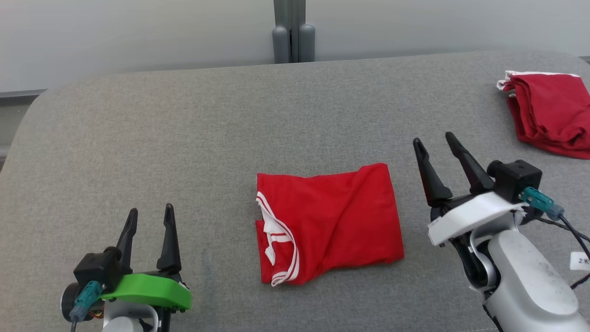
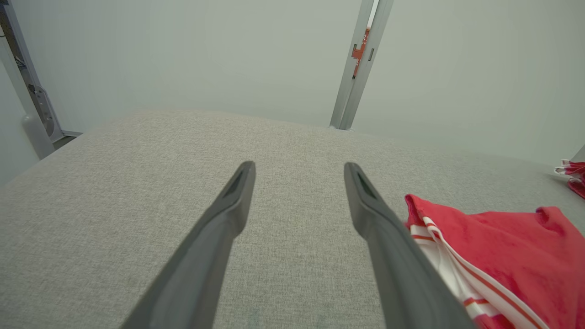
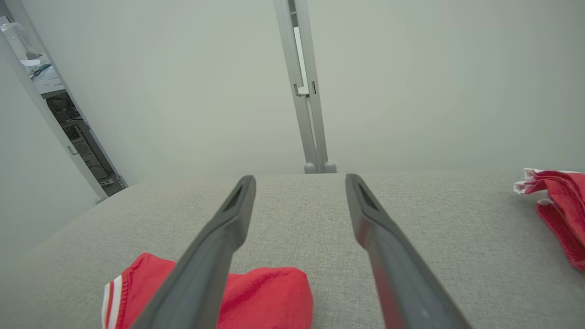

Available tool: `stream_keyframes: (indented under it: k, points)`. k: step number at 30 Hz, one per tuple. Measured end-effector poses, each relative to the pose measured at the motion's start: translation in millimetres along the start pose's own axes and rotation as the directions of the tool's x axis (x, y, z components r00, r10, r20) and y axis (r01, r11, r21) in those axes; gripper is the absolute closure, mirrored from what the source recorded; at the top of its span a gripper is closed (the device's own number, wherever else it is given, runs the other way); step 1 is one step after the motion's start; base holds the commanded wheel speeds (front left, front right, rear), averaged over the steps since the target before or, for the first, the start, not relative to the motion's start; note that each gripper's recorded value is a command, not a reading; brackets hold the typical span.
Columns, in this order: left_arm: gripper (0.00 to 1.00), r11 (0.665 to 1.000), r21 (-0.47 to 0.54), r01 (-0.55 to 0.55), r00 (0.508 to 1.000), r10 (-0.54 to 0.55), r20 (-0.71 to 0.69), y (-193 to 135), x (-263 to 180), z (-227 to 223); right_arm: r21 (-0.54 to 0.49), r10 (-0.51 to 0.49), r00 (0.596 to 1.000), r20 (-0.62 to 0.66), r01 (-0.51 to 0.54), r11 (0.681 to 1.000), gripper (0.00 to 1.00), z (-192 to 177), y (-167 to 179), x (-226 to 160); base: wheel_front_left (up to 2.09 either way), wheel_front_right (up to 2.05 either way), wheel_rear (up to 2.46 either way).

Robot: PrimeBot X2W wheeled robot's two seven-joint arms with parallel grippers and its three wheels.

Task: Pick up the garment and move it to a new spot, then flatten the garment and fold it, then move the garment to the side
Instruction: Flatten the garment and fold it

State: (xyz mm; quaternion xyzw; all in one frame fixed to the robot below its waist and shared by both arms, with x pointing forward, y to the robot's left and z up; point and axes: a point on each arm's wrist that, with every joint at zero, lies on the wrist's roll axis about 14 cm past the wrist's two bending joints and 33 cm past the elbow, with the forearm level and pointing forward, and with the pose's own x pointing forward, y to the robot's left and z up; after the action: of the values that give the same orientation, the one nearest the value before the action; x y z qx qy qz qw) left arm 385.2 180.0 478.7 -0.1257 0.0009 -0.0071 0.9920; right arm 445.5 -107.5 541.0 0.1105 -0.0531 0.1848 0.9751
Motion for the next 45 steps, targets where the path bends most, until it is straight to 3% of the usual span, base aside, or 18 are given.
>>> stream_keyframes:
  k: [12,26,34,39,45]
  points:
    - [0.0,1.0,0.02,0.022,1.0,-0.022,-0.004,-5.7,0.1,-1.7,-0.058,-0.138,0.987,0.083,0.143,0.988,0.0,17.0,-23.9,-58.0,0.0,0.0,0.0]
    - [0.0,0.999,0.024,0.038,0.999,-0.038,-0.007,-9.8,-3.9,-2.6,-0.069,-0.205,0.977,0.058,0.209,0.975,0.0,3.5,-25.1,-81.2,0.0,0.0,0.0]
    - [0.0,0.976,0.045,0.212,0.975,-0.208,-0.074,-62.4,-11.3,-24.1,-0.083,-0.205,0.977,0.054,0.209,0.974,0.0,2.2,-26.0,-79.7,0.0,0.0,0.0]
    - [0.0,0.936,0.02,0.351,0.924,-0.343,-0.166,-106.6,-28.3,-54.1,-0.086,-0.203,0.978,0.049,0.206,0.975,0.0,0.3,-26.4,-76.5,0.0,0.0,0.0]
    - [0.0,0.896,-0.036,0.443,0.862,-0.437,-0.256,-136.4,-46.1,-83.0,-0.086,-0.215,0.976,0.034,0.217,0.972,0.0,-4.2,-30.3,-78.5,0.0,0.0,0.0]
